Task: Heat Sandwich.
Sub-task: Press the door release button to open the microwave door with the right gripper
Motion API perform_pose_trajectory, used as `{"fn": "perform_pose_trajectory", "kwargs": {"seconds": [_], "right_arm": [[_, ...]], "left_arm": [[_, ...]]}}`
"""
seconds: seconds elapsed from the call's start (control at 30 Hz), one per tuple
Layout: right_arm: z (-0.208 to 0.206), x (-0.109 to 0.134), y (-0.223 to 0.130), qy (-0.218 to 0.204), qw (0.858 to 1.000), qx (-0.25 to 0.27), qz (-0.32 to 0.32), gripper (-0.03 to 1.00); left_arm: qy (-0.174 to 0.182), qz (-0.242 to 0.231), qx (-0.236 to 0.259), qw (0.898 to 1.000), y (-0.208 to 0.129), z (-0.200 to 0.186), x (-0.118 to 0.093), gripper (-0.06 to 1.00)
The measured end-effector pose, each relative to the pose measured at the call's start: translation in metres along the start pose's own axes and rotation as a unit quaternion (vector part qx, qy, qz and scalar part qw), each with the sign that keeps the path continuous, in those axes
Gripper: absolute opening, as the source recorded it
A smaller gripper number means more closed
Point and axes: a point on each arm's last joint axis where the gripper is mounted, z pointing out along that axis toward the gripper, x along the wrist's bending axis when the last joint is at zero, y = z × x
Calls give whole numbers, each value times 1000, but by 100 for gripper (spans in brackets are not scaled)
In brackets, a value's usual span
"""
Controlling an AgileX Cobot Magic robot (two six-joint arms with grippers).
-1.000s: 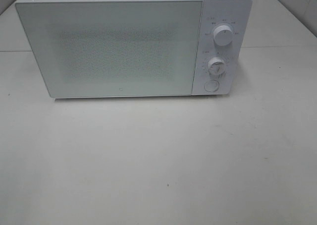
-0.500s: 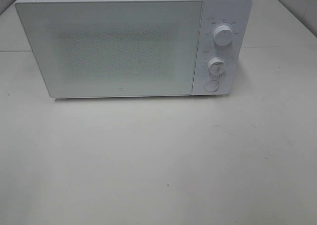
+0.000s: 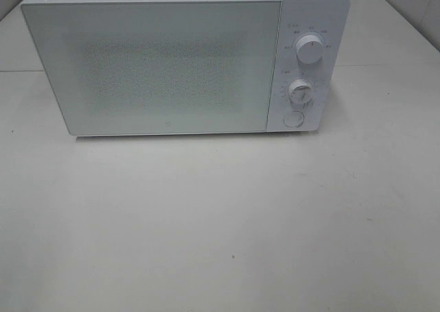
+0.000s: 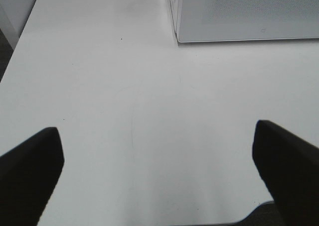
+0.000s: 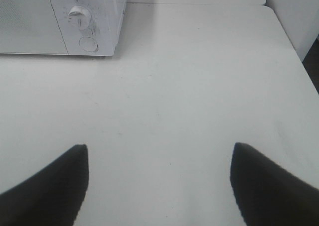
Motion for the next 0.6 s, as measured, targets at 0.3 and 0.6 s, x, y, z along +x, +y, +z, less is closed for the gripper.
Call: {"fn": "perform_pose_trajectory", "kwargs": {"seconds": [0.3,0.6], "right_arm": [[-1,0,1,0,1000,-6,0,76],[12,2,25,3,1000,-22,-4,76]], "left_arm": [[0,0,0,1000,0,0,0,97],[0,0,0,1000,0,0,0,97]]}}
